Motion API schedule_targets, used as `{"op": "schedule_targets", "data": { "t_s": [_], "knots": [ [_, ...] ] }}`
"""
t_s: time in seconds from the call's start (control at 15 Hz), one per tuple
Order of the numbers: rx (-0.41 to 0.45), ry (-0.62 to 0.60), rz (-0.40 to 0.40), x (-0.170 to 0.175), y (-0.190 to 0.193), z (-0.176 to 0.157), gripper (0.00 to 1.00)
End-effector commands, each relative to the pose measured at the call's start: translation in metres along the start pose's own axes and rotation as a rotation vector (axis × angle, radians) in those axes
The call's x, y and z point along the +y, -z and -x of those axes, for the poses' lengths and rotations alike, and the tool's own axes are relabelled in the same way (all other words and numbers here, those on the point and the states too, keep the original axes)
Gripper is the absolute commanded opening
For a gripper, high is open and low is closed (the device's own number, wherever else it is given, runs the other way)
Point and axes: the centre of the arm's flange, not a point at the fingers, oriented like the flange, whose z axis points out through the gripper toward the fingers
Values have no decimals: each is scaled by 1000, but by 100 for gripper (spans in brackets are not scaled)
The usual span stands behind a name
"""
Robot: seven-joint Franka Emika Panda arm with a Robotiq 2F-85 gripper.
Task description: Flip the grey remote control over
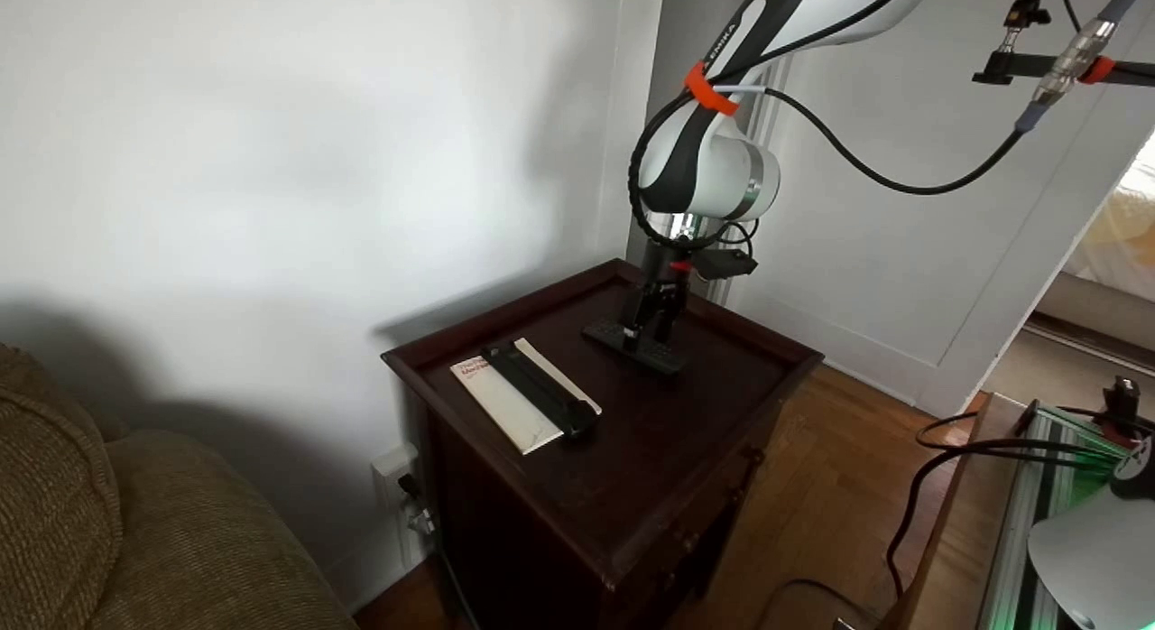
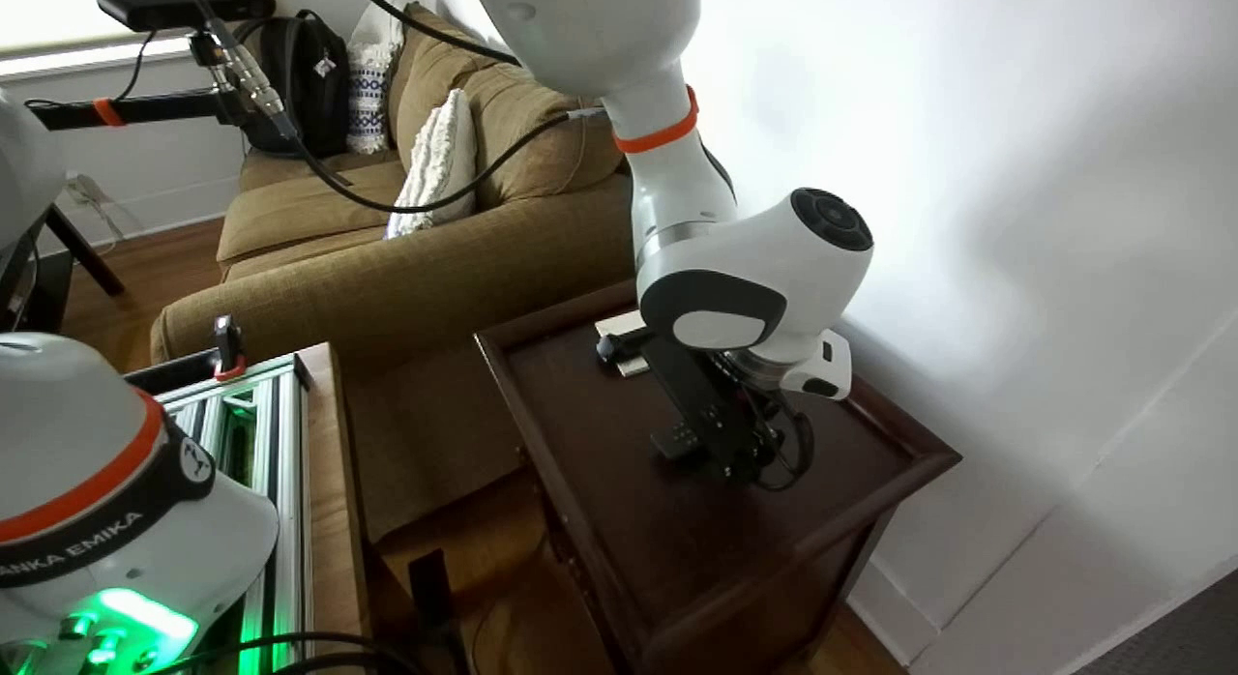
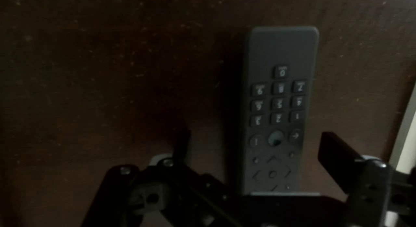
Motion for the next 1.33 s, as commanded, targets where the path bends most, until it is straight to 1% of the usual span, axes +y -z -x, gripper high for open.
{"op": "schedule_targets", "data": {
  "t_s": [0.0,0.33,0.4,0.47,0.53,0.6,0.67,0.73,0.8,0.87,1.0,1.07,1.13,1.27],
  "knots": [
    [6,15,-51,17,4,8,100],
    [43,68,-110,22,6,4,100],
    [48,77,-125,22,5,3,96],
    [50,86,-139,22,5,2,79],
    [51,92,-152,23,5,1,71],
    [51,97,-167,24,5,0,71],
    [50,101,-182,25,4,0,64],
    [46,103,-193,27,3,-1,54],
    [43,104,-203,29,2,-2,46],
    [38,105,-213,30,1,-2,51],
    [36,106,-230,33,-2,-4,49],
    [34,107,-239,34,-4,-5,41],
    [33,107,-246,35,-5,-6,30],
    [37,106,-260,36,-4,-8,16]
  ]
}}
